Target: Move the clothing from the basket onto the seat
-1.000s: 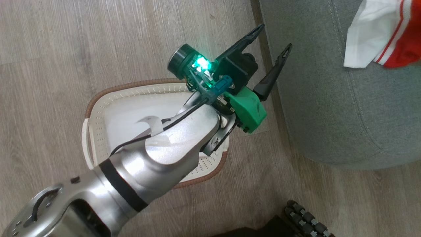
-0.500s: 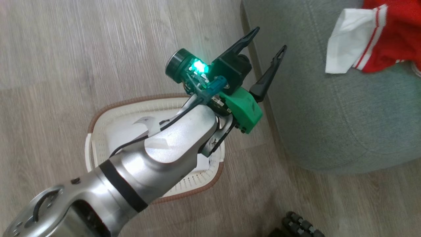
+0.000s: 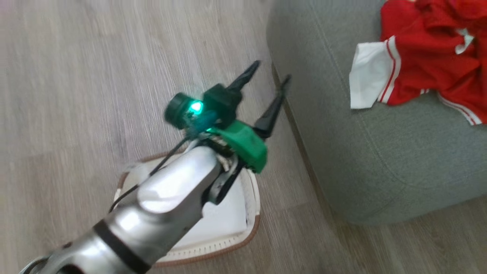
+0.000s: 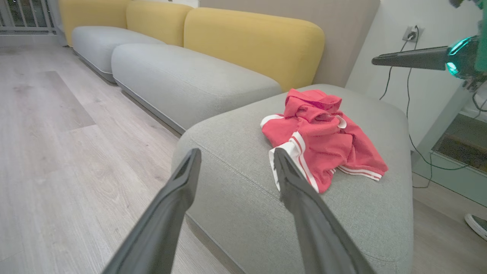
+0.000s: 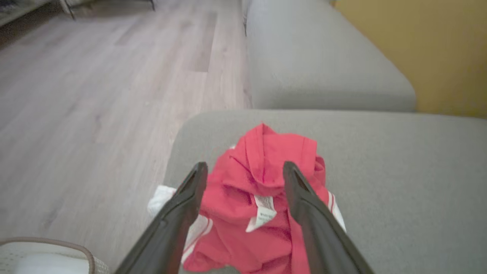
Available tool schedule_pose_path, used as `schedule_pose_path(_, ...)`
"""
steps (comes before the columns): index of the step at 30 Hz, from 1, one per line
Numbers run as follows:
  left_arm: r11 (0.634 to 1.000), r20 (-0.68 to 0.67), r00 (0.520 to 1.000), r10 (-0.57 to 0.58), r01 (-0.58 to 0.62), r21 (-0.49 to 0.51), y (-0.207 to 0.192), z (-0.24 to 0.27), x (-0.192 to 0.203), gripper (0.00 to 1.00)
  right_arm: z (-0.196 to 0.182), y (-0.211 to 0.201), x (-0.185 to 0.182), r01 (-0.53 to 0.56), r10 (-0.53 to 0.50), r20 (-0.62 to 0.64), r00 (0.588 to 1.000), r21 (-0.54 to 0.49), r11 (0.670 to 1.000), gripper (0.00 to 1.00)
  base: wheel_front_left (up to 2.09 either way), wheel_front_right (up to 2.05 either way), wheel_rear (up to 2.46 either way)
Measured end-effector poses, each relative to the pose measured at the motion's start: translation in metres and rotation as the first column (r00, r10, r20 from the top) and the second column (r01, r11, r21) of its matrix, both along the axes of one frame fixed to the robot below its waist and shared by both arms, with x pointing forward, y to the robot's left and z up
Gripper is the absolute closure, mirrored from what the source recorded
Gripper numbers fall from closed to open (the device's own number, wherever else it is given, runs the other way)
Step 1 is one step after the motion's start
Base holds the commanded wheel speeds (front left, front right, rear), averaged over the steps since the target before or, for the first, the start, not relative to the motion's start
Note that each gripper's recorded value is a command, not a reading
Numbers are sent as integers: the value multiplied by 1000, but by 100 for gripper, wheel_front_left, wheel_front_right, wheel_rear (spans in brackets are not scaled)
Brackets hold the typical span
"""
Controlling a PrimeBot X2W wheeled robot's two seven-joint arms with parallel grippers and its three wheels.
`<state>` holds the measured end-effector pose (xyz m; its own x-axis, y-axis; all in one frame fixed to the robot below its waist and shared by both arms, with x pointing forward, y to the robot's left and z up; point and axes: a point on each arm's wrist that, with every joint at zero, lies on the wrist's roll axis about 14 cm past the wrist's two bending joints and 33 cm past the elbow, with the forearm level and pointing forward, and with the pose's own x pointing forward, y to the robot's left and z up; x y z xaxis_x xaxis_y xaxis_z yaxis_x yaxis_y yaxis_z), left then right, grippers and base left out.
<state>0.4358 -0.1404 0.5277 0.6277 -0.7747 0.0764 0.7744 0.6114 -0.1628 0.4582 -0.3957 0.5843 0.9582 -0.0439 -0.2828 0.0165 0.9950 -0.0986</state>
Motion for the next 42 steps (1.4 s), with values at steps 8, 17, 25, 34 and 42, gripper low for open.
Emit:
schedule_pose_path(8, 992, 34, 992, 124, -123, -17, 49, 22, -13, 0, 66, 21, -16, -81, 83, 233, 969, -20, 997, 0, 0, 0, 0)
schedule_pose_path(17, 965, 62, 963, 261, -260, -11, 101, 30, -20, 0, 67, 57, -16, -179, 165, 285, 944, 21, 984, 0, 0, 0, 0)
schedule_pose_path(25, 904, 66, 902, 427, -428, -10, 161, 29, -29, 0, 55, 81, -20, -216, 169, 363, 916, 91, 972, 0, 0, 0, 0)
schedule_pose_path(34, 816, 65, 814, 577, -578, -6, 219, 20, -46, 0, 8, 113, -47, -215, 118, 412, 903, 197, 956, 0, 0, 0, 0)
schedule_pose_path(42, 720, 50, 718, 694, -692, -59, 252, 23, -56, 0, -27, 145, -72, -213, 106, 413, 905, 221, 952, 0, 0, 0, 0)
